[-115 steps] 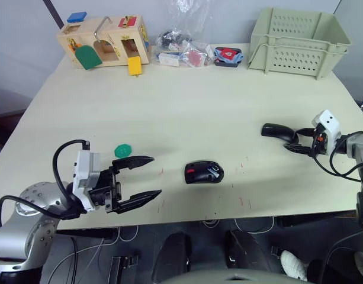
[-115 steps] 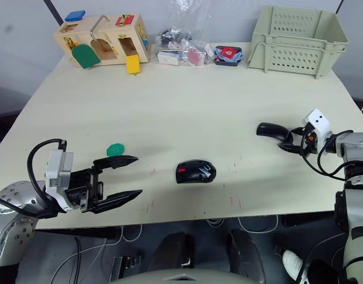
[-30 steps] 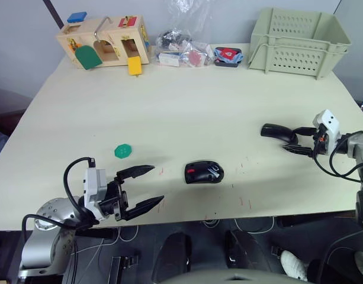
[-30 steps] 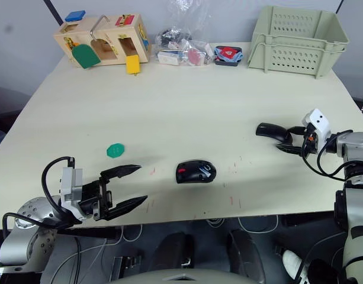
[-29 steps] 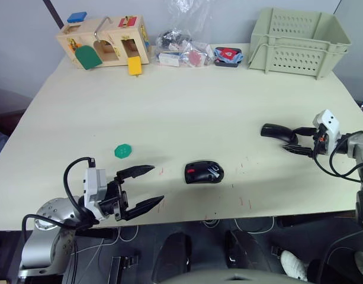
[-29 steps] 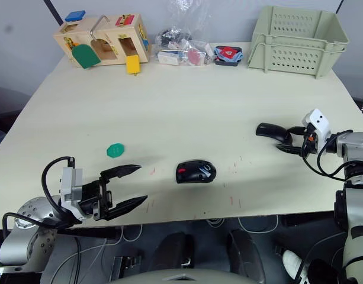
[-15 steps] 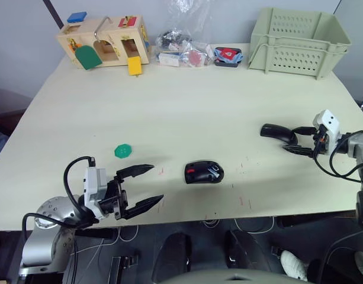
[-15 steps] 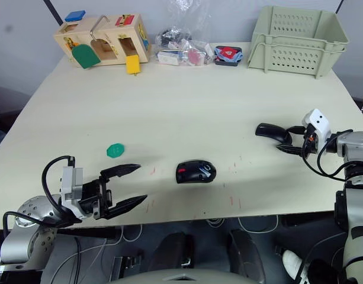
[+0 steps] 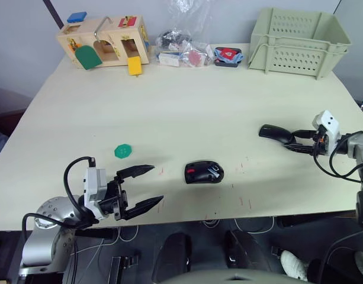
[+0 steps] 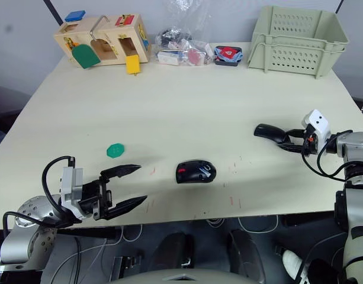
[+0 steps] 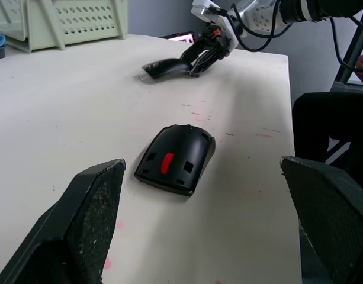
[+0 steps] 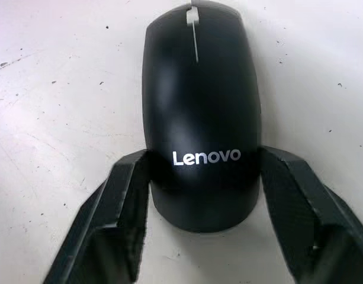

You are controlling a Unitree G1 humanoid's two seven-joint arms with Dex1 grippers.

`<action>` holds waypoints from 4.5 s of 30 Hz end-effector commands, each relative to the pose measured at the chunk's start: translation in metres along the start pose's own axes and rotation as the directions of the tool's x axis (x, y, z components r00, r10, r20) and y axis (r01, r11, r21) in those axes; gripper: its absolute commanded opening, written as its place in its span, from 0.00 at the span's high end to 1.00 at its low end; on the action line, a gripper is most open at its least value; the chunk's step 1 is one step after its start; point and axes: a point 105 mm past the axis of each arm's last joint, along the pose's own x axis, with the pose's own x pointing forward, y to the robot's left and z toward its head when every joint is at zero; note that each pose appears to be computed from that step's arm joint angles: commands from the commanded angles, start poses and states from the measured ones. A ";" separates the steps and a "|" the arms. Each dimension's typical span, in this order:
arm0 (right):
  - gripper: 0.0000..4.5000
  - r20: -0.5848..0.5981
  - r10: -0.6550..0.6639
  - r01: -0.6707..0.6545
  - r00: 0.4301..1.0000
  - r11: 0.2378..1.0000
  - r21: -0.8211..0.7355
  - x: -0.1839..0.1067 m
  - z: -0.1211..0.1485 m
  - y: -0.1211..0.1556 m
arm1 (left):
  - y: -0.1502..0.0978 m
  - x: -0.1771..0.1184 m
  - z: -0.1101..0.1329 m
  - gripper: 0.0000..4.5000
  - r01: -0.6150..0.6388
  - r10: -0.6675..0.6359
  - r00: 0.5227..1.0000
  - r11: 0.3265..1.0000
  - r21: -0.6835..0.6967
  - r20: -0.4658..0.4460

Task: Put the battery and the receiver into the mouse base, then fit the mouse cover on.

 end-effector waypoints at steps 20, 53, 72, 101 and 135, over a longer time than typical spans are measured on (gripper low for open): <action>0.51 0.012 0.201 -0.193 0.980 0.954 -0.229 0.003 0.050 0.046 | 0.006 -0.005 0.003 0.00 0.036 -0.035 0.999 0.999 0.030 -0.031; 0.01 -0.032 0.233 -0.234 0.972 0.951 -0.202 0.007 0.044 0.075 | 0.018 -0.009 0.007 0.00 0.107 -0.102 0.992 0.993 0.059 -0.073; 0.01 -0.030 0.339 -0.339 0.940 0.925 -0.174 0.018 0.021 0.066 | 0.017 -0.012 0.008 0.00 0.108 -0.104 0.991 0.992 0.057 -0.080; 0.13 -0.020 0.306 -0.304 0.952 0.933 -0.192 0.019 0.020 0.061 | 0.017 -0.011 0.007 0.00 0.115 -0.110 0.990 0.992 0.055 -0.087; 0.49 -0.026 0.291 -0.290 0.956 0.934 -0.209 0.022 0.027 0.064 | 0.017 -0.012 0.005 0.00 0.112 -0.107 0.990 0.992 0.051 -0.092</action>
